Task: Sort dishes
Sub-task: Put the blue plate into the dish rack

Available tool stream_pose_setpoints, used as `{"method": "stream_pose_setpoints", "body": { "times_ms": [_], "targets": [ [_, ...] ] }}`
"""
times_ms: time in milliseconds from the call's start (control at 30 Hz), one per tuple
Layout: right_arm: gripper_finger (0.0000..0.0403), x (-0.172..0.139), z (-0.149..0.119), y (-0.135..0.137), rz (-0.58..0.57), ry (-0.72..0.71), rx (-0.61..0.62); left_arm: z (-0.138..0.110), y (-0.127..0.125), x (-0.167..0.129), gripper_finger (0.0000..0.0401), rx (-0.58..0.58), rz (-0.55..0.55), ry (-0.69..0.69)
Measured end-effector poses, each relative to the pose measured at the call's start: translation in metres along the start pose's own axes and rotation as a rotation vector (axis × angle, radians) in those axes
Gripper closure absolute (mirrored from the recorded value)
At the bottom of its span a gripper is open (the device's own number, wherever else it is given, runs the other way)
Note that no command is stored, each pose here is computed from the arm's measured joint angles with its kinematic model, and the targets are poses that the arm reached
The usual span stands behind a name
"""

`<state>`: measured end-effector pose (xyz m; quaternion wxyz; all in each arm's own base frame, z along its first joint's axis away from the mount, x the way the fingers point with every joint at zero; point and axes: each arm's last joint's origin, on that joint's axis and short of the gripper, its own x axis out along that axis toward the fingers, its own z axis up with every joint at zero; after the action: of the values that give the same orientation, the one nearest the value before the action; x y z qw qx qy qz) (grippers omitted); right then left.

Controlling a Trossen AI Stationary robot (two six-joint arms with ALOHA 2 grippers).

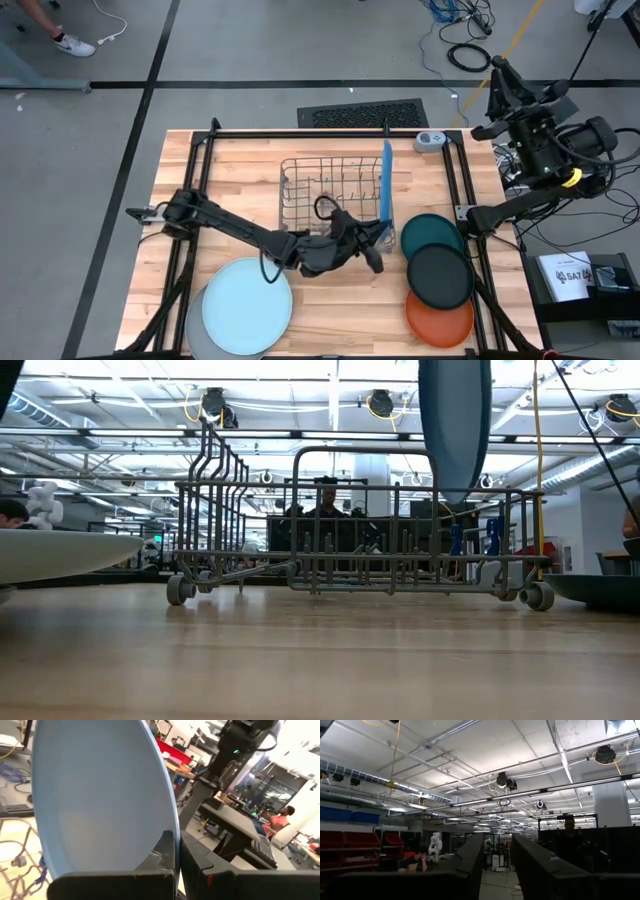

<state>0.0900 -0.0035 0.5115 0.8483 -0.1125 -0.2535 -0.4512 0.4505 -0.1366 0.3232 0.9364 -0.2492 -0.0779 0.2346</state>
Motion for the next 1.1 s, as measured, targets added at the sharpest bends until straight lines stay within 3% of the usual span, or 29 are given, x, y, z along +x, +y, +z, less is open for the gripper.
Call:
{"method": "stream_pose_setpoints", "body": {
  "times_ms": [533, 1100],
  "targets": [
    [0.0305, 0.000, -0.003, 0.004, 0.028, 0.024, -0.017, -0.025, 0.019, 0.020, 0.0397, -0.075, 0.054, 0.054],
    [0.0305, 0.000, -0.004, 0.005, 0.033, 0.029, -0.026, -0.030, 0.030, 0.025, 0.0397, -0.126, 0.127, 0.091]
  ]
}}
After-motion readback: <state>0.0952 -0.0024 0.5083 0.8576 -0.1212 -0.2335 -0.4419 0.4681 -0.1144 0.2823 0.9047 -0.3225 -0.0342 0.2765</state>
